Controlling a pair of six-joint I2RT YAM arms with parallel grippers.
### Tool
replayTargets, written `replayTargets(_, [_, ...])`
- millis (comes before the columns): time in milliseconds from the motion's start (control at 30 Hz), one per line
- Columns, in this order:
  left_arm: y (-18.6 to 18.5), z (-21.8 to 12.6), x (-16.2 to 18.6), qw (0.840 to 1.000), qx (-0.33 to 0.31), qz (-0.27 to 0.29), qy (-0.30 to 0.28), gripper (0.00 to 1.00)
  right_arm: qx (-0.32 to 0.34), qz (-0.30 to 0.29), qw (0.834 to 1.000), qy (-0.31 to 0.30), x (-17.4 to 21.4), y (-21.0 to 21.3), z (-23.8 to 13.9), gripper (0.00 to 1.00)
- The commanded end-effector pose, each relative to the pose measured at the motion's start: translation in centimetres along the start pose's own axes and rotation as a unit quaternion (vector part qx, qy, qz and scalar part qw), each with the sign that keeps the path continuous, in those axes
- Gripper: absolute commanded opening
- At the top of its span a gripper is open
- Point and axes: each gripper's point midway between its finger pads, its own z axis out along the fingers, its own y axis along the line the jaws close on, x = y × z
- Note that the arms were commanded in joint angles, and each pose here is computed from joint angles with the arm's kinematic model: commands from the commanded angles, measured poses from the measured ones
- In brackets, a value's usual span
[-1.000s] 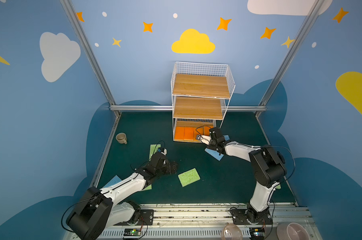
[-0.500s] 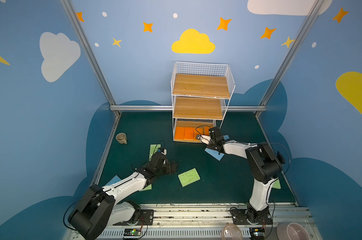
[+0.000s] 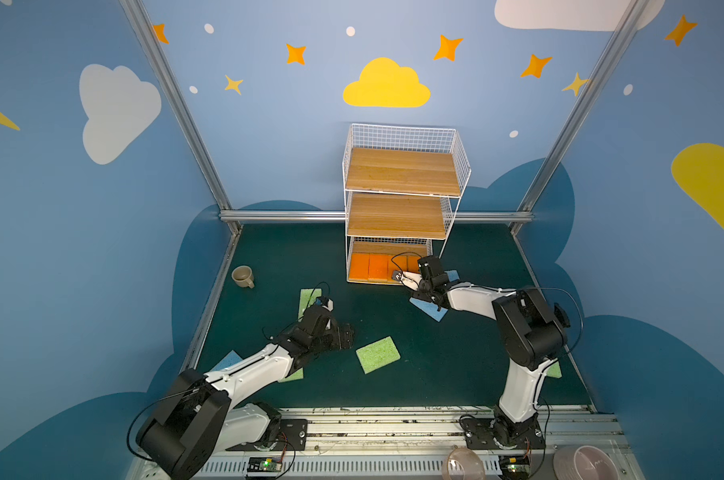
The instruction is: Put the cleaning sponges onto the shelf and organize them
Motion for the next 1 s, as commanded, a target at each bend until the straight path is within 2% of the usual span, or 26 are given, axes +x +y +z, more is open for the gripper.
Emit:
replayTargets(0, [-0.6,-1.1,-0.3,1.000,0.017,0.011,-0.008,0.98,0.037,0.005,0.999,-0.022,-2.1,-1.5,-3.0,0.67])
replayTargets(167, [-1.2,-2.5,-0.3,0.999,0.029,0.019,-0.009,0.96,0.048,0.019,0.998,-0.044,-4.1,-1.9,-7.4,0.67])
replayTargets(233, [-1.2,-3.0,0.0,0.999,0.031,0.020,-0.005,0.93,0.053,0.048,0.996,-0.046,-4.6,-2.5,-9.6,0.65])
replayTargets(300, [-1.2,-3.6,0.3,0.999,0.033,0.020,-0.003,0.86,0.050,0.108,0.992,-0.044,-4.8,-3.4,-11.9,0.65])
replayTargets(400, [-1.2,-4.2,1.0,0.999,0.039,0.015,0.000,0.63,0.012,0.238,0.970,-0.036,-4.5,-3.8,-15.0,0.59])
replayTargets(467, [-1.3,-4.3,1.6,0.999,0.044,0.012,0.007,0.49,-0.037,0.331,0.943,-0.023,-4.1,-2.7,-16.5,0.53])
replayTargets(567, [-1.8,-4.3,2.8,0.998,0.051,0.009,0.025,0.41,-0.116,0.413,0.903,-0.003,-3.9,0.5,-17.1,0.46])
replayTargets(700, [-2.7,-3.7,4.6,0.997,0.062,0.013,0.051,0.38,-0.229,0.482,0.845,0.022,-4.2,5.8,-17.3,0.44])
replayTargets(767, [-3.3,-3.2,5.6,0.996,0.069,0.016,0.062,0.38,-0.285,0.517,0.806,0.039,-4.4,8.5,-17.5,0.44])
replayTargets(967, [-3.5,-1.6,7.8,0.994,0.062,0.025,0.084,0.38,-0.392,0.555,0.733,0.038,-5.6,13.4,-17.2,0.43])
